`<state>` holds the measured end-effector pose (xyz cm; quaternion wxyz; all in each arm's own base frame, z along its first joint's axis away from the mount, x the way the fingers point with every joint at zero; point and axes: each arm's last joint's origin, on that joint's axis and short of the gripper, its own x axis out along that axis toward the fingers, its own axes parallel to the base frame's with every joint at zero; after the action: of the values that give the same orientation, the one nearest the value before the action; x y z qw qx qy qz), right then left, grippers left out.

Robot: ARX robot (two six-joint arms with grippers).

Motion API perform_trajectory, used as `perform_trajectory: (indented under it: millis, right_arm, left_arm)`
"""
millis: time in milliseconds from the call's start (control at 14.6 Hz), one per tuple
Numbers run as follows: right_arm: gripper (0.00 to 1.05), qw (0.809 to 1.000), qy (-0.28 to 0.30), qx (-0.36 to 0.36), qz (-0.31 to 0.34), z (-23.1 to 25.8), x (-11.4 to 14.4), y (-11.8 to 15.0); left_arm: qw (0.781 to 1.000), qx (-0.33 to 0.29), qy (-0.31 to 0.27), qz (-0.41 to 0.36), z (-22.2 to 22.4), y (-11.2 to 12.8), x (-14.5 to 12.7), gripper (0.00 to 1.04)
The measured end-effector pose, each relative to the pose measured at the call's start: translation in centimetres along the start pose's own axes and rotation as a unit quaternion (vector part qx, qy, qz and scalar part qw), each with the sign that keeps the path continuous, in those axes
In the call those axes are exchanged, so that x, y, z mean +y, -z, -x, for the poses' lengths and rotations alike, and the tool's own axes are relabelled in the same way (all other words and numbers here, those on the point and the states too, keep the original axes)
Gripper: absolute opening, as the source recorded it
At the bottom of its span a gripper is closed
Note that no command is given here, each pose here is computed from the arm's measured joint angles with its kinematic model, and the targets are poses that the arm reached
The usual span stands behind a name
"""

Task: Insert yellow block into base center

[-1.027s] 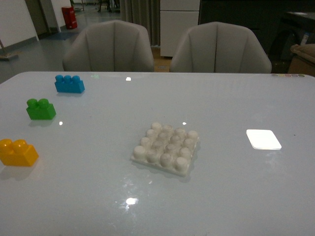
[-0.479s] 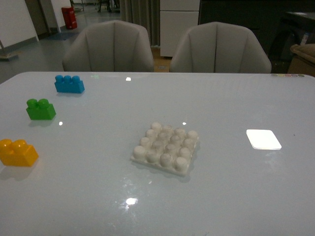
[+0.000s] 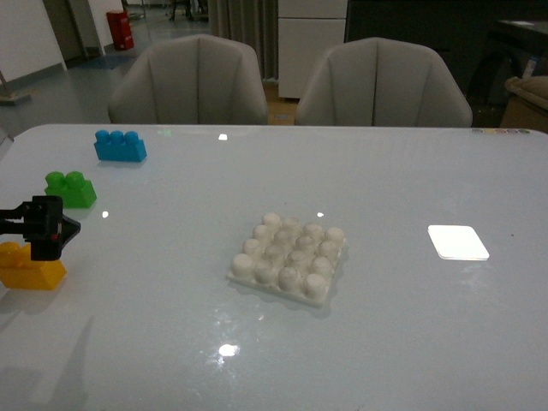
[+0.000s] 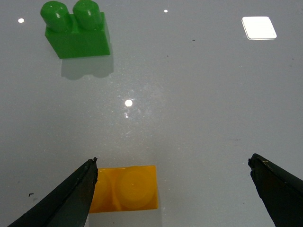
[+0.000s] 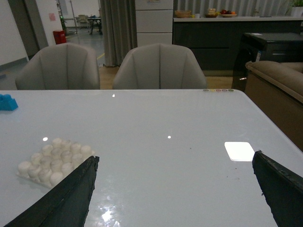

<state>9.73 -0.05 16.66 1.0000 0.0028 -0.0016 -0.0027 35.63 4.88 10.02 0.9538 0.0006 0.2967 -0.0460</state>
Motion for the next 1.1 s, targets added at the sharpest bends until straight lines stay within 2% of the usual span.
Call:
perform_trajectory:
  millis: [479,1095]
  right_arm:
    - [0.98,1.000,0.000,0.000,0.000,0.0,0.0,0.0]
    - [0.98,1.000,0.000,0.000,0.000,0.0,0.0,0.0]
  left_arm:
    - [0.999,0.003,-0.016,0.029,-1.2,0.8,3.5,0.98]
    - [0.999,0.027,-0.020,0.015,-2.2,2.9,2.7,0.98]
